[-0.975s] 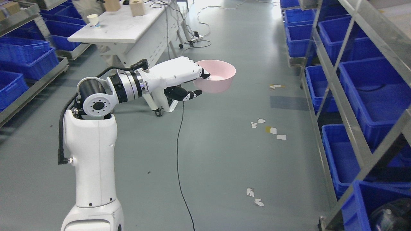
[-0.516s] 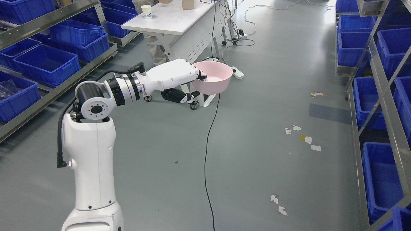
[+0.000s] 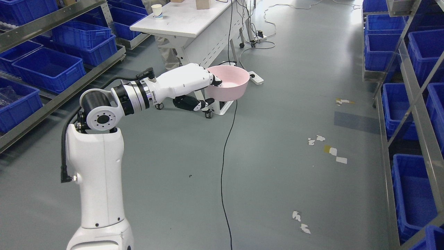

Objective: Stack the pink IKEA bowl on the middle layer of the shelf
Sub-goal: 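Hold the pink bowl in the left hand while driving to the other shelf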

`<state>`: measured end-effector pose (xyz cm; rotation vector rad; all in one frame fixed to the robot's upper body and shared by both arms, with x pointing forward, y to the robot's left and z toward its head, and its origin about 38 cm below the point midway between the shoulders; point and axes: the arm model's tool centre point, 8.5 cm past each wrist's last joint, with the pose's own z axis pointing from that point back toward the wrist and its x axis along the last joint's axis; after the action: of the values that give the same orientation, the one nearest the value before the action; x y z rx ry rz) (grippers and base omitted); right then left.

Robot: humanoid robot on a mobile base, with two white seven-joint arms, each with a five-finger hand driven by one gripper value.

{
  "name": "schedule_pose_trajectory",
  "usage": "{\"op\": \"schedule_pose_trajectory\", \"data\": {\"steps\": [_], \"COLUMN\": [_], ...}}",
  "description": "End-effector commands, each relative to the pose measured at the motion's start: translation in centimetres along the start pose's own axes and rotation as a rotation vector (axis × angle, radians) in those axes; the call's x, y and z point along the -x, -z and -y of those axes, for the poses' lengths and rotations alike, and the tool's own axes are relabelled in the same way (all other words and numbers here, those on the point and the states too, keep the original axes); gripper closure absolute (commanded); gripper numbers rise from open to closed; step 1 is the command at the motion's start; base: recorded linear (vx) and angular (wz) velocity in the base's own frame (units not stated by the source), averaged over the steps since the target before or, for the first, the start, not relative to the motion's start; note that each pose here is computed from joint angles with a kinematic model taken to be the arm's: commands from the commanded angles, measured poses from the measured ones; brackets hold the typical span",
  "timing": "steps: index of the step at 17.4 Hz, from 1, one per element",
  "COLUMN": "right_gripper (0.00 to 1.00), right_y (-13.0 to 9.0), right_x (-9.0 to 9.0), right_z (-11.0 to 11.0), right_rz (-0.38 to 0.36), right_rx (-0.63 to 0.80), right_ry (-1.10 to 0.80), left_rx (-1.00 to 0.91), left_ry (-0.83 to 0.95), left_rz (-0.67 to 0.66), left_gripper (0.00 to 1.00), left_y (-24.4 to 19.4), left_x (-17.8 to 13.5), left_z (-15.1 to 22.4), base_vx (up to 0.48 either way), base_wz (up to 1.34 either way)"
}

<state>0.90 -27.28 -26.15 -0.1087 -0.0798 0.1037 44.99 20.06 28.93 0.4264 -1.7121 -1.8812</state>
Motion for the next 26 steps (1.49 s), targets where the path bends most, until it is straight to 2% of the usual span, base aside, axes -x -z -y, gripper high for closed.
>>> {"op": "schedule_pose_trajectory", "data": {"steps": [1,12,26], "right_gripper": [0.0,0.0,0.0], "right_y": [-0.03,-0.03,-0.03], "right_x": [0.88,0.88,0.88], "right_z": [1.02,1.02,1.02], "right_rz": [-0.006,-0.006,-0.006], "right_rx": [0.016,0.016,0.016], "right_ry": [-0.002,-0.002,-0.002], "left_rx": [0.0,0.005,0.004], "left_ry": [-0.009,-0.015,-0.016], "left_rz": [-0.005,-0.01,-0.003], "left_gripper": [0.98,0.98,0.97], "left_y": [-0.15,-0.28,-0.09], "left_x": [0.13,0.24,0.07], "left_z": [0.31,0.65,0.73], "base_vx": [0.033,0.109,0.306], "base_wz": [0.14,0.15,-0.28]}}
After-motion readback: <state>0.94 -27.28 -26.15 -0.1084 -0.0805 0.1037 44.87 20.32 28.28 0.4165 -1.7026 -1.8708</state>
